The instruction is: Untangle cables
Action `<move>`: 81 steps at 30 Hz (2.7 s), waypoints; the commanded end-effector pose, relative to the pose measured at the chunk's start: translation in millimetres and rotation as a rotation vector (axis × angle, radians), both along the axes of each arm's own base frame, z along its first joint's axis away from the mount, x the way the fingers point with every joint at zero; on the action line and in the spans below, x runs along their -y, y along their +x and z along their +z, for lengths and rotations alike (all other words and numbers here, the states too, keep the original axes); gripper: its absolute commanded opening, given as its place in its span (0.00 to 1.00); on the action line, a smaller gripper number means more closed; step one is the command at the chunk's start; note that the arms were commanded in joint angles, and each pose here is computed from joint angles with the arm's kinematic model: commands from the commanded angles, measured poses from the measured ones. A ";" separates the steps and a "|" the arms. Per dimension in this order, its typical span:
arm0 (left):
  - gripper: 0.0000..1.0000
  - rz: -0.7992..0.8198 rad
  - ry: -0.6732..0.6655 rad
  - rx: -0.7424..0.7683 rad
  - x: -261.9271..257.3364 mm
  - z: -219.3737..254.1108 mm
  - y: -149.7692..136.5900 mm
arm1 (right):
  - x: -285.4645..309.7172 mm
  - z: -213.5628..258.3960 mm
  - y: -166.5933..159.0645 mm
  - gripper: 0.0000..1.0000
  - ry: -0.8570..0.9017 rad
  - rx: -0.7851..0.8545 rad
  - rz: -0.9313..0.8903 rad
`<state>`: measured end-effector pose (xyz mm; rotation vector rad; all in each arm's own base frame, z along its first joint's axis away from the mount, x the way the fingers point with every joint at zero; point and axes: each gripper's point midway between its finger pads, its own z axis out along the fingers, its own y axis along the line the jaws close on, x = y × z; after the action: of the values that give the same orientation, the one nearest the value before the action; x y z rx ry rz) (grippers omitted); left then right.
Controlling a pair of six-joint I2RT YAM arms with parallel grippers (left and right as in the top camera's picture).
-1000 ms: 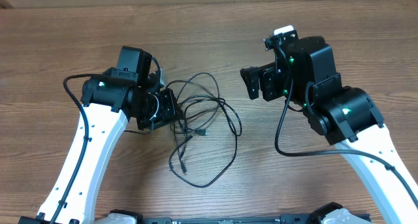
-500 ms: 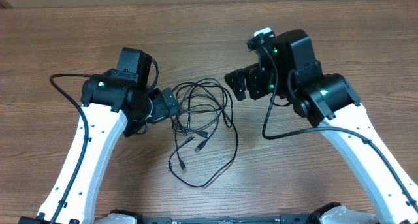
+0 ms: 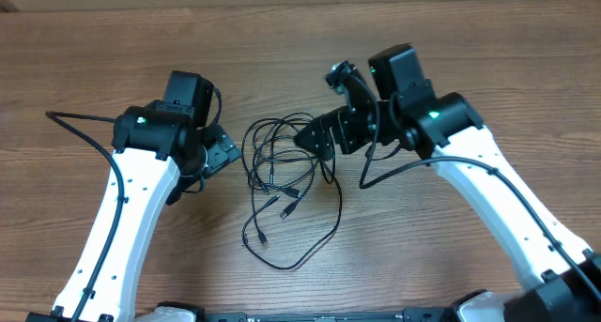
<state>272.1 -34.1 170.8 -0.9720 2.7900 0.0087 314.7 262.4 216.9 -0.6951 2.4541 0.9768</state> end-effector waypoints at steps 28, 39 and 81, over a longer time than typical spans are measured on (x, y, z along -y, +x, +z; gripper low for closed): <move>1.00 0.089 0.079 -0.001 -24.6 -0.2 -1.3 | -94.3 -99.2 -7.1 0.88 -0.039 -0.204 0.006; 1.00 0.089 0.079 -0.001 -24.5 -0.3 -1.4 | -98.7 -116.8 -4.8 0.85 -0.001 -0.202 -0.040; 1.00 0.089 0.078 0.005 -24.3 0.0 0.1 | -127.2 -200.5 9.3 0.29 -0.074 -0.187 -0.211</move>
<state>271.8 -14.8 171.7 -1.0359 2.7421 0.1005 323.7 390.8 24.3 -0.3838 2.6599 0.9281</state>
